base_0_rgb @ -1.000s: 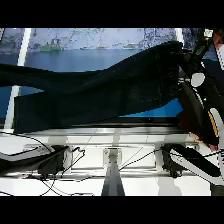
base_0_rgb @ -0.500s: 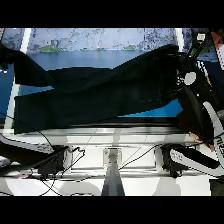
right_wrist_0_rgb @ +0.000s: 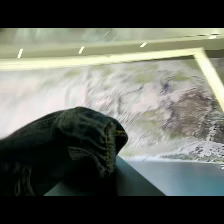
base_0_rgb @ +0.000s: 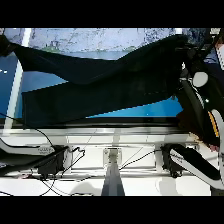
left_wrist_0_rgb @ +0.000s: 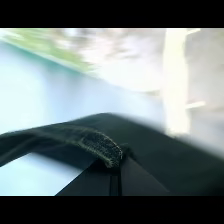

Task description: Fold the clothes and pants, and hang the long-sleeved shirts on hangers.

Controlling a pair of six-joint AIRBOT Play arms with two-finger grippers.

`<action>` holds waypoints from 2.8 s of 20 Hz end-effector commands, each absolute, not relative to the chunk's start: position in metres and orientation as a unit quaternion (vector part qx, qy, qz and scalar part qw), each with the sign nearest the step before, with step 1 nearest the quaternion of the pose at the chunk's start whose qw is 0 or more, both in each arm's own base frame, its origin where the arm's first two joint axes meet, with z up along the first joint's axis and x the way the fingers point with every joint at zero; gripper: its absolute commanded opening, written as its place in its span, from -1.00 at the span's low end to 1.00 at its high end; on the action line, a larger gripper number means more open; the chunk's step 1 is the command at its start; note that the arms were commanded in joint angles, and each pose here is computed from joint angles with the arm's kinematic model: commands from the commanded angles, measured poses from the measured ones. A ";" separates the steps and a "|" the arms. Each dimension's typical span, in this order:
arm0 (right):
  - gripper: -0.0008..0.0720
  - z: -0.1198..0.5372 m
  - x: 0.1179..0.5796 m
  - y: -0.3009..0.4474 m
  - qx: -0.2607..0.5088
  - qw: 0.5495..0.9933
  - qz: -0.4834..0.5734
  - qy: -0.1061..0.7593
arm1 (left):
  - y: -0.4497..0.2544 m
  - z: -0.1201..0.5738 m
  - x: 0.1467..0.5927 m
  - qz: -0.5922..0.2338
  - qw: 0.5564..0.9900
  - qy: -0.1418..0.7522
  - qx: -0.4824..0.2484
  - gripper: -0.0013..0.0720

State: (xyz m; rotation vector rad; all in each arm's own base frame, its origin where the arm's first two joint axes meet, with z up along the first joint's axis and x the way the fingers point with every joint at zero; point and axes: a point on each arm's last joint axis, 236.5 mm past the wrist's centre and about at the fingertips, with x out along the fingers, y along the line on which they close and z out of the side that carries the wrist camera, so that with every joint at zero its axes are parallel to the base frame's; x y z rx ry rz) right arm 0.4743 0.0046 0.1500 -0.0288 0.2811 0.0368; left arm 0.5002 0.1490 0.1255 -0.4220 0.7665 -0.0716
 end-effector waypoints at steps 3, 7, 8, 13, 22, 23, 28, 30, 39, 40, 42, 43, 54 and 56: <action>-0.87 0.192 0.395 0.036 -0.075 0.976 0.096 0.178 | 0.221 0.207 0.390 0.130 0.899 0.414 0.056 -0.91; -0.88 0.236 0.344 0.048 -0.025 0.972 0.113 0.205 | 0.224 0.225 0.319 0.133 0.865 0.470 0.113 -0.91; -0.88 0.246 0.344 0.046 -0.022 0.972 0.109 0.205 | 0.225 0.223 0.318 0.129 0.864 0.473 0.118 -0.91; -0.88 0.139 0.425 0.020 -0.026 0.935 0.065 0.348 | 0.157 0.111 0.410 -0.054 0.855 0.515 -0.037 -0.91; -0.87 0.084 0.586 -0.006 0.151 0.967 -0.025 0.204 | 0.125 -0.001 0.563 0.069 0.865 0.427 -0.254 -0.91; -0.87 0.102 0.594 -0.012 0.152 0.975 -0.030 0.157 | 0.133 0.007 0.573 0.085 0.869 0.395 -0.285 -0.91; -0.87 0.103 0.612 -0.023 0.150 0.983 -0.044 0.098 | 0.148 0.018 0.604 0.120 0.873 0.312 -0.354 -0.90; -0.87 0.081 0.615 -0.024 0.172 0.977 -0.052 0.115 | 0.143 0.016 0.608 0.115 0.863 0.305 -0.386 -0.90; 0.62 0.101 0.626 -0.045 0.183 0.980 -0.075 0.034 | 0.160 0.072 0.643 0.128 0.864 0.153 -0.463 0.85; 0.70 0.100 0.626 -0.049 0.183 0.979 -0.079 0.035 | 0.157 0.074 0.642 0.124 0.864 0.157 -0.462 0.98; 0.70 0.105 0.624 -0.052 0.184 0.979 -0.079 0.035 | 0.148 0.079 0.638 0.107 0.876 0.175 -0.436 0.97; 0.70 0.106 0.622 -0.052 0.183 0.979 -0.078 0.044 | 0.146 0.084 0.635 0.097 0.887 0.182 -0.414 0.96; 0.66 0.101 0.521 -0.044 0.082 0.947 -0.019 0.311 | 0.159 0.092 0.483 0.049 0.872 0.441 -0.206 0.16; 0.66 0.113 0.514 -0.043 0.075 0.948 -0.016 0.309 | 0.177 0.094 0.435 0.082 0.856 0.473 -0.191 0.16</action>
